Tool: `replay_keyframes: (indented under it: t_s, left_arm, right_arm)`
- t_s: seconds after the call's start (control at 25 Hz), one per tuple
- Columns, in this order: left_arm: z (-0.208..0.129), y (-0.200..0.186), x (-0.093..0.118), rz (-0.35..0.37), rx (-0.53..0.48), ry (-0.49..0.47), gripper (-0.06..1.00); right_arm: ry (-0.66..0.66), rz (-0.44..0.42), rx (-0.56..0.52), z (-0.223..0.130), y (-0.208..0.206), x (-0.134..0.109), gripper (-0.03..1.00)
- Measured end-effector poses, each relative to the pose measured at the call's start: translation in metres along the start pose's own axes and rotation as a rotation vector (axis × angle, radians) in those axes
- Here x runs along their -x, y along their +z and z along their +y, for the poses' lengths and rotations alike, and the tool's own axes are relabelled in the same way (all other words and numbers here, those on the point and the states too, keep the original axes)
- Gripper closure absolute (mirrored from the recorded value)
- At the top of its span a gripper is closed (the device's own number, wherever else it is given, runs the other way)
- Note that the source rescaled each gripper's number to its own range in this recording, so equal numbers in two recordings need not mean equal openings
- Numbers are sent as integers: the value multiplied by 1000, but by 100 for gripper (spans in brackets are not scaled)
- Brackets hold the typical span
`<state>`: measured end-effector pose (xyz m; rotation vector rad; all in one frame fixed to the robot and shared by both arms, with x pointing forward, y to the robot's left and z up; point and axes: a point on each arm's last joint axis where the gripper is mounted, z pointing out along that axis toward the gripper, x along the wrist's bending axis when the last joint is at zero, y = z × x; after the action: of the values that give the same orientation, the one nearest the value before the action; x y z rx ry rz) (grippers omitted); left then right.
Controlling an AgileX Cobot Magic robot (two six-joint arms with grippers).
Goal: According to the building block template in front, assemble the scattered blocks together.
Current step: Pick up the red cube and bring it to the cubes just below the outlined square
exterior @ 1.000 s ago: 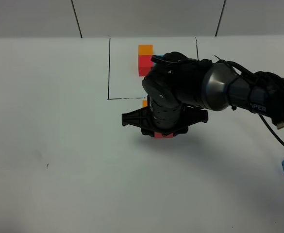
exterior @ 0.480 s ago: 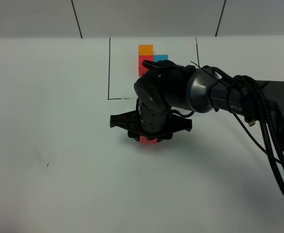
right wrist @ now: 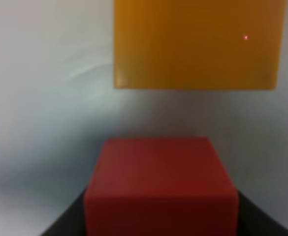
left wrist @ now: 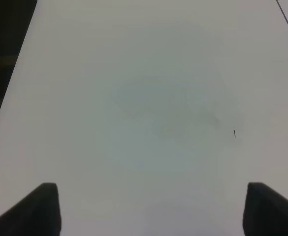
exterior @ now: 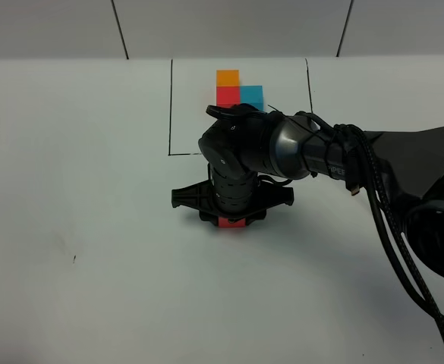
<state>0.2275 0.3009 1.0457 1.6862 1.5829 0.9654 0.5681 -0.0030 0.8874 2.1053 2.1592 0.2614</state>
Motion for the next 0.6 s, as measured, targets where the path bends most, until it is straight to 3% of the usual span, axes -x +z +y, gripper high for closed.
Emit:
replay_keyframes:
  t_s: [0.6]
  left_arm:
    - [0,0,0,0,0,0,22]
  right_arm:
    - [-37,-28,30,5,3,3,96]
